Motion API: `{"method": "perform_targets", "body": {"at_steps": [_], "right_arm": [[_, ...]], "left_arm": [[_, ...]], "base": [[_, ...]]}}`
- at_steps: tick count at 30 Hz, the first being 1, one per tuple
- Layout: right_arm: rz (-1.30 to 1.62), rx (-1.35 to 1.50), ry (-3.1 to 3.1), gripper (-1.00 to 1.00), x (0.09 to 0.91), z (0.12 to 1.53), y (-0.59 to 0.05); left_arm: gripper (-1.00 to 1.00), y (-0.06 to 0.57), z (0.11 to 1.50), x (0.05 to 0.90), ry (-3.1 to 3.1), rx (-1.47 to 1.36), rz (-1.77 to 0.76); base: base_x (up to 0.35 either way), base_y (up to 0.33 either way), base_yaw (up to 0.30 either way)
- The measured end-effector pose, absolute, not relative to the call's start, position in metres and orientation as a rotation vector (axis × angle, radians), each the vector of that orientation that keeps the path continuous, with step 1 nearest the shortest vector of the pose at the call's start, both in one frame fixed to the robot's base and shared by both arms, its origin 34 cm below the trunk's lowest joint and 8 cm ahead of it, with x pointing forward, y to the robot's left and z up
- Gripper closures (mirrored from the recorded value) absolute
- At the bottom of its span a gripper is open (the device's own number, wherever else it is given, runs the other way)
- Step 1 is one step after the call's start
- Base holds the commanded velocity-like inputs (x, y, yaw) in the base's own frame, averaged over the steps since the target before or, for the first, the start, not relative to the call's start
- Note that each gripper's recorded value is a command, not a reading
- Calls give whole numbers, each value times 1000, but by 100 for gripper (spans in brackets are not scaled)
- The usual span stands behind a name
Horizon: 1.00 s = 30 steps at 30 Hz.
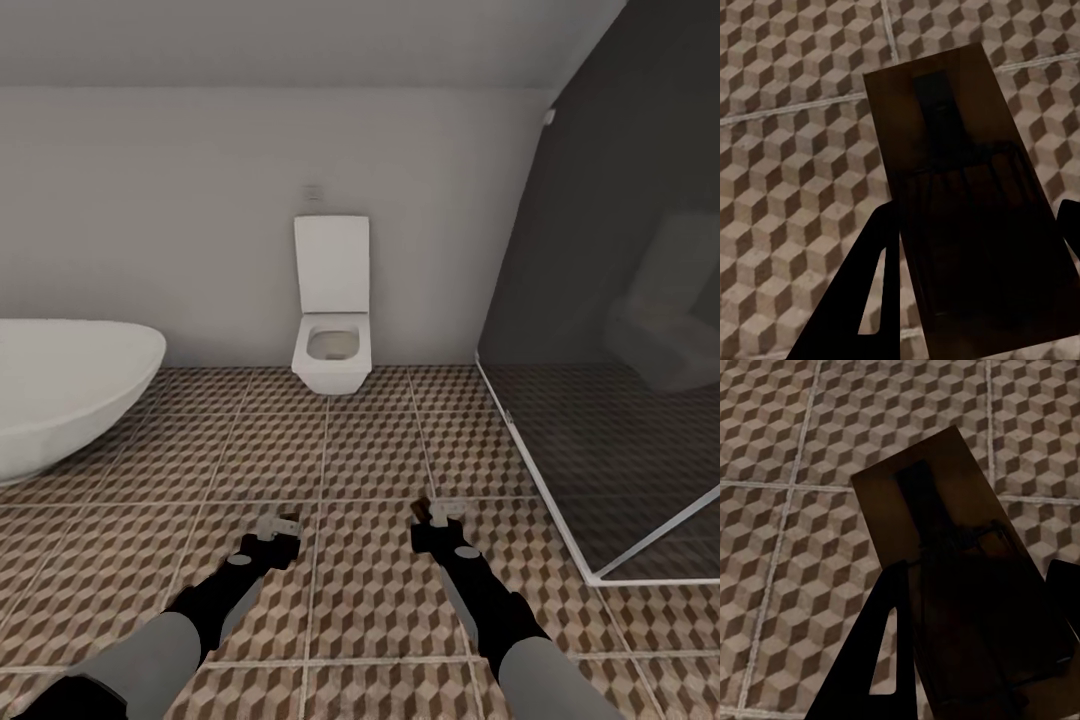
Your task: Take the four mousetraps from the cabinet in the bathroom and place them on the bathroom floor. Make sure all four end up on the same floor surface, and ensure that at least two of them are either under or directly next to the same bathroom sink.
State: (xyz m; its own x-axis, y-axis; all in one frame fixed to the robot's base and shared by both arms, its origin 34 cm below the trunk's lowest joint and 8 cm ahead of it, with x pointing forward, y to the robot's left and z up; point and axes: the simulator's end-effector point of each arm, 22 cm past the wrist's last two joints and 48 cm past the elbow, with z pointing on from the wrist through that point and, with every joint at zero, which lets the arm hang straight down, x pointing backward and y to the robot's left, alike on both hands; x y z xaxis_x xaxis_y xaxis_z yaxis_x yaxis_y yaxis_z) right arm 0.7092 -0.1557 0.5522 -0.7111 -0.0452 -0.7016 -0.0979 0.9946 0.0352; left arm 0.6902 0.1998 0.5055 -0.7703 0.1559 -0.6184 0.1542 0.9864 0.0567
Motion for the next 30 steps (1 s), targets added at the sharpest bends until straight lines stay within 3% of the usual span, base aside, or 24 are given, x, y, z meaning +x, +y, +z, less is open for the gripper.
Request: {"method": "perform_targets", "body": {"at_steps": [18,30], "right_arm": [[88,-99,2368,100,705,529,-156],[88,-99,2368,100,705,529,-156]], "left_arm": [[100,200,489,694,2403,203,-3],[100,197,488,692,2402,203,-8]], "base": [[2,0,0],[226,165,0]]}}
